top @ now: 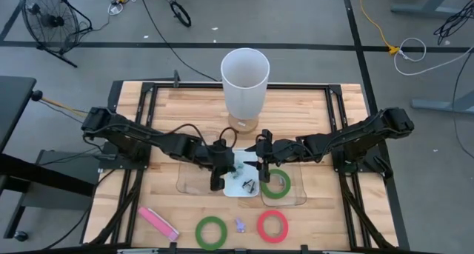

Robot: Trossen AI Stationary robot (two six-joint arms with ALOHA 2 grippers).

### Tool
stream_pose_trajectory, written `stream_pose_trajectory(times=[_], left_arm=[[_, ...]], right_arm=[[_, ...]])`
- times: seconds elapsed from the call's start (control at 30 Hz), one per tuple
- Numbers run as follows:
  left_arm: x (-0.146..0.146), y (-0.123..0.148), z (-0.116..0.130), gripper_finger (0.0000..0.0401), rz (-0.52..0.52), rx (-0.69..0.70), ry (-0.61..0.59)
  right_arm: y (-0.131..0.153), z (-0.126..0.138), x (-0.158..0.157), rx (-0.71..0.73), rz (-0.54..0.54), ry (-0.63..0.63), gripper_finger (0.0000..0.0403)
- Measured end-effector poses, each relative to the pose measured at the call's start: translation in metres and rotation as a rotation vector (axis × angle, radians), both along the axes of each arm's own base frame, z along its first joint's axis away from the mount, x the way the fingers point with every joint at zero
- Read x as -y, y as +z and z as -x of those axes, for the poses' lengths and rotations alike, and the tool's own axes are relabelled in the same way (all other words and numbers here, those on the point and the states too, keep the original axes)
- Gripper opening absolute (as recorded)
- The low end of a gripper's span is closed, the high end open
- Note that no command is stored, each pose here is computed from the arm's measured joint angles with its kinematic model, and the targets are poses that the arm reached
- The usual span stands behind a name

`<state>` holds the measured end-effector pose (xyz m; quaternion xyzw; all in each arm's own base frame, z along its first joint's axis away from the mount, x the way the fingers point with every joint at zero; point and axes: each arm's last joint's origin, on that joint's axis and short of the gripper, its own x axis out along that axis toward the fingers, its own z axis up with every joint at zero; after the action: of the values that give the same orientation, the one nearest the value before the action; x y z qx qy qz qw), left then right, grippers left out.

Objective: Pick and place Stapler, Stapler remover, tape
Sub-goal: Put the light blue staple remover into the white bin, then put the pink tape into the right transparent bin

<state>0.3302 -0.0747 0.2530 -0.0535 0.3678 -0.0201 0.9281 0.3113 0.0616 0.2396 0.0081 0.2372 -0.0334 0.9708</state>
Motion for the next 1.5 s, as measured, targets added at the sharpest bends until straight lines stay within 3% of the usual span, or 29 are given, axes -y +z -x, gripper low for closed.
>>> stream_pose_trajectory(times=[0.3,0.5,0.8,1.0,1.27,1.5], left_arm=[[-0.009,0.020,0.022,0.0015,-0.047,-0.031,-0.022],[-0.019,0.048,0.062,0.0022,-0.118,-0.062,-0.031],[-0.036,0.096,0.124,0.0018,-0.204,0.075,0.100],[-0.042,0.115,0.155,0.0016,-0.183,0.172,0.112],[-0.041,0.121,0.167,0.0017,-0.118,0.213,0.131],[-0.040,0.121,0.166,0.0018,-0.100,0.212,0.145]], right_arm=[[0.001,0.000,-0.002,0.008,-0.037,0.026,0.0212],[0.001,0.003,-0.020,-0.021,-0.240,0.182,0.0212],[0.010,0.026,-0.090,0.033,-0.382,0.305,0.0212],[0.007,0.054,-0.136,0.066,-0.399,0.238,0.0212],[-0.016,0.070,-0.187,0.103,-0.475,0.290,0.0212],[-0.042,0.072,-0.225,0.024,-0.527,0.310,0.0212]])
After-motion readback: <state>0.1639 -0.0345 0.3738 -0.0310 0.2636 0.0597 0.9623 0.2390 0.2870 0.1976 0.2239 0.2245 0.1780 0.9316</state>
